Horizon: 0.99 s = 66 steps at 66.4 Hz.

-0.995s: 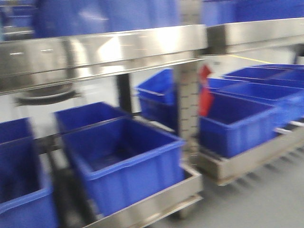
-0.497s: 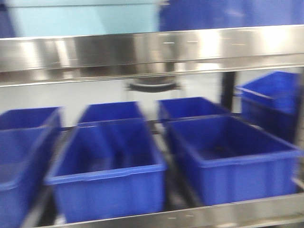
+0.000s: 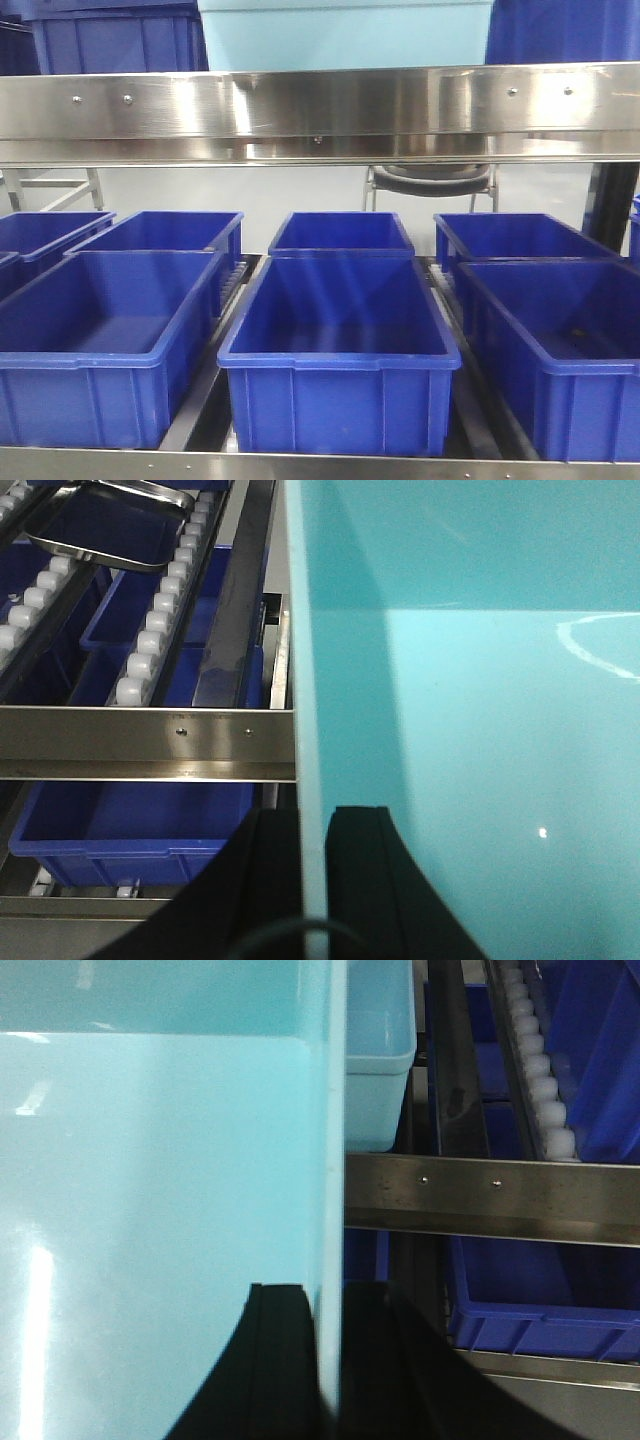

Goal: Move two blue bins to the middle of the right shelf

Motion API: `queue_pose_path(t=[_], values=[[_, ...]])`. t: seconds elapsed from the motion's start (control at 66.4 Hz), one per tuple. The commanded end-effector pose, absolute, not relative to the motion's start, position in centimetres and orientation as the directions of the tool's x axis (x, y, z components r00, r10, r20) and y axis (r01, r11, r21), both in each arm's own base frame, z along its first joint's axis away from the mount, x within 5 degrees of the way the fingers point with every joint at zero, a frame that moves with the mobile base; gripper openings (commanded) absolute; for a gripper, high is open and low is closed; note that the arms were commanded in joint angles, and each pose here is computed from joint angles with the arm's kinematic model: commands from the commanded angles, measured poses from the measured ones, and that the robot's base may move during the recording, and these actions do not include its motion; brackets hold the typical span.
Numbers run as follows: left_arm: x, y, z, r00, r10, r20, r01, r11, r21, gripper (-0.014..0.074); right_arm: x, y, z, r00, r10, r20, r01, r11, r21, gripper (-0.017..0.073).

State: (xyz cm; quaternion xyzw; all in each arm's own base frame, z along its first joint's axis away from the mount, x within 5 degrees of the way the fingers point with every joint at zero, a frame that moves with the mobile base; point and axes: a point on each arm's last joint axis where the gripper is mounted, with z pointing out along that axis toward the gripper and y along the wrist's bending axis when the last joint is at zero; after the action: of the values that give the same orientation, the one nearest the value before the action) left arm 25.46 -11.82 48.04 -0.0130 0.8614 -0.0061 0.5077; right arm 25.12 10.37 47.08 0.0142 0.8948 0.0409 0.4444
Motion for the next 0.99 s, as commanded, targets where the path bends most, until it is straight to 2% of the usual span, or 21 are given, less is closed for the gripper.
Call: queue_pose_path(t=[0.0,0.979], values=[[25.12,-11.93,49.08,-0.427,-0.027,-0.904,0.016,0.999,-0.038,-0.0111,25.02,10.16,47.94,-0.56,0.059,-0.827,-0.019,0.996,0.084,-0.0153],[25.12,-11.93,49.08,-0.427,-0.027,-0.904,0.016,0.999,-0.038,-0.0111,25.02,10.16,47.94,-0.56,0.059,-0.827,-0.019,0.996,0.084,-0.0153]])
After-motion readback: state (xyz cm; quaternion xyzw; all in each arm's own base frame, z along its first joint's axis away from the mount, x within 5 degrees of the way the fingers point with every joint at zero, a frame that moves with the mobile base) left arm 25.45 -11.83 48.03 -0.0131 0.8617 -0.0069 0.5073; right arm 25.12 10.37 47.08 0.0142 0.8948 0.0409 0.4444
